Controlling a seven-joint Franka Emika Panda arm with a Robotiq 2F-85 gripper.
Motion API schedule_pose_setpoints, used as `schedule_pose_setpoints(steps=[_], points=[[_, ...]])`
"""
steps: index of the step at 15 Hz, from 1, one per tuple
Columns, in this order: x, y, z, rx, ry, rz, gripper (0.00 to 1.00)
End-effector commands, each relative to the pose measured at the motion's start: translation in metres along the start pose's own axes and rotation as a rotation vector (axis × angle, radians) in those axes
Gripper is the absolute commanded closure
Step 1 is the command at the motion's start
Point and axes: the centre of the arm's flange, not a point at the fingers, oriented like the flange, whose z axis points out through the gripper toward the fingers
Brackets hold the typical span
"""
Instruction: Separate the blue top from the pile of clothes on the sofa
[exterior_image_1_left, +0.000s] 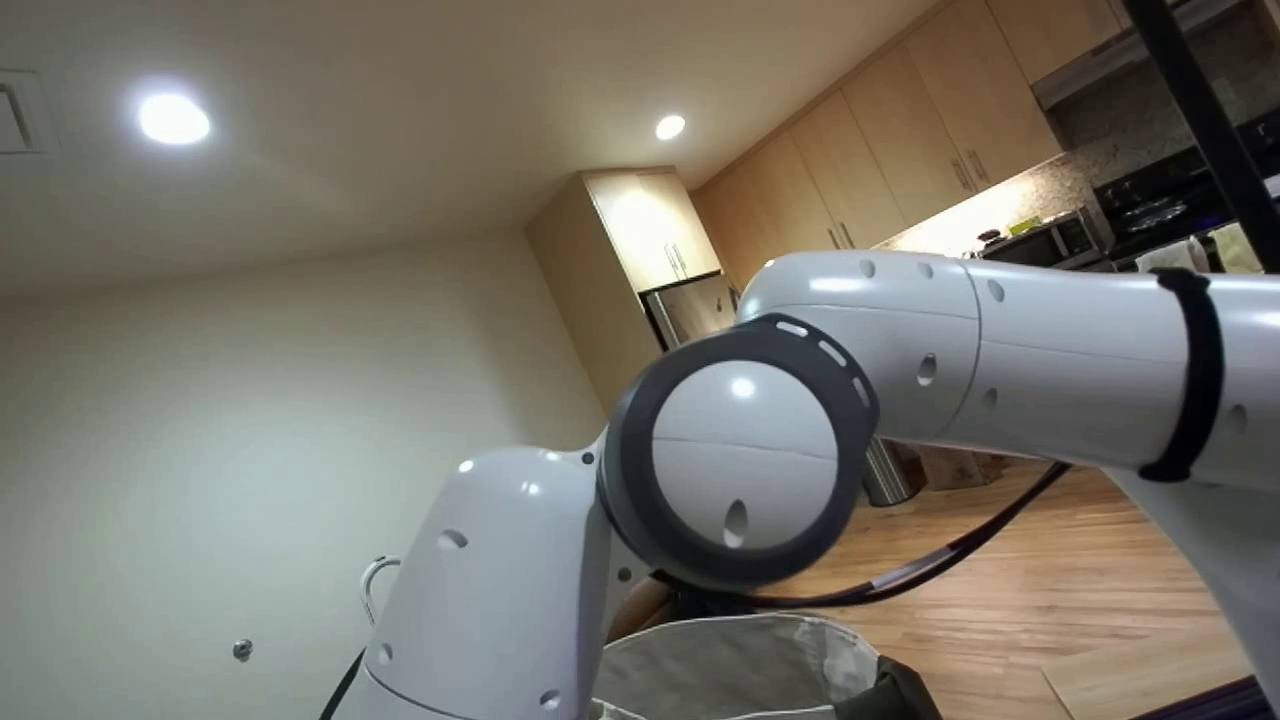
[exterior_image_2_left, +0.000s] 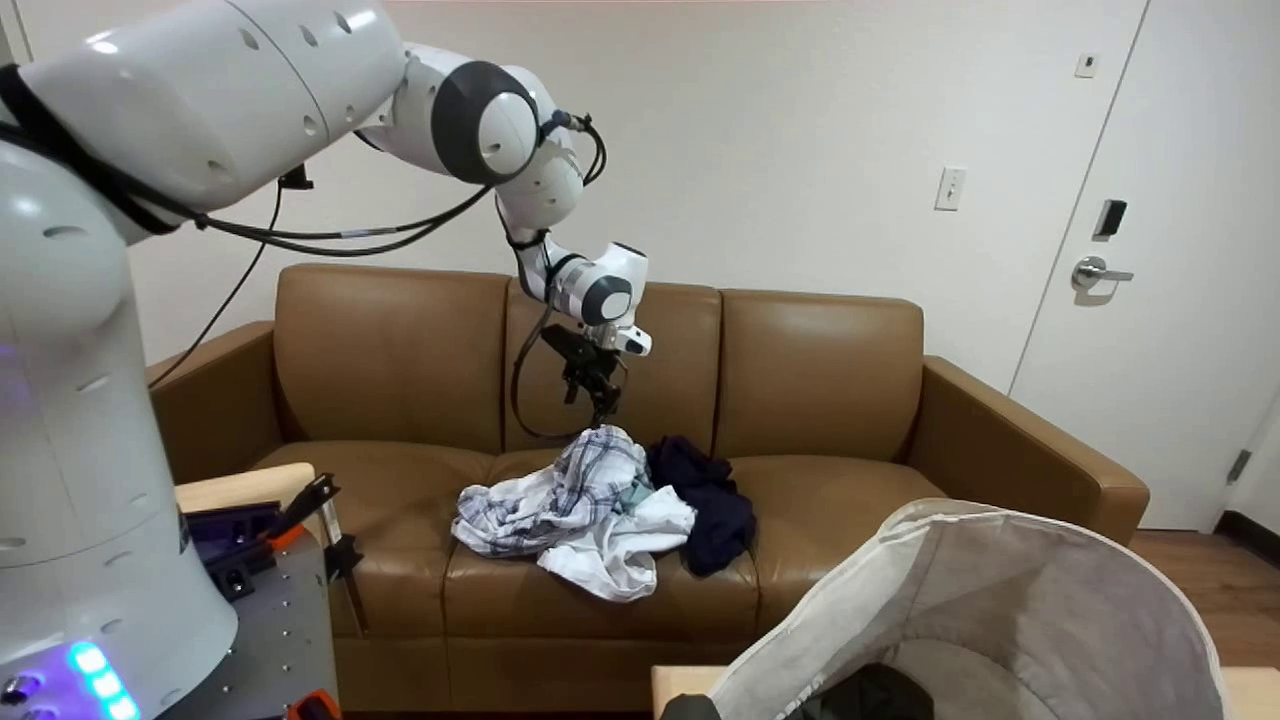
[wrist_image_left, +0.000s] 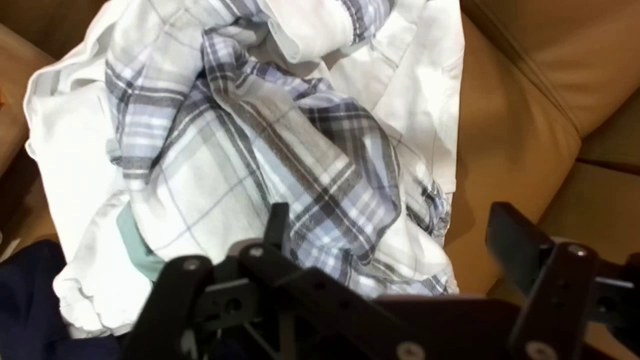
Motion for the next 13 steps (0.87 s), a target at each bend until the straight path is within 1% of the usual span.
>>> schedule_pose_setpoints(steps=[1,13], points=[[-0.0027,0.0001,-0.0020,-0.002,-0.001,-0.001,0.00],[-0.0047,0.0015,-0.0042,-0.004,-0.003,0.000,0.00]])
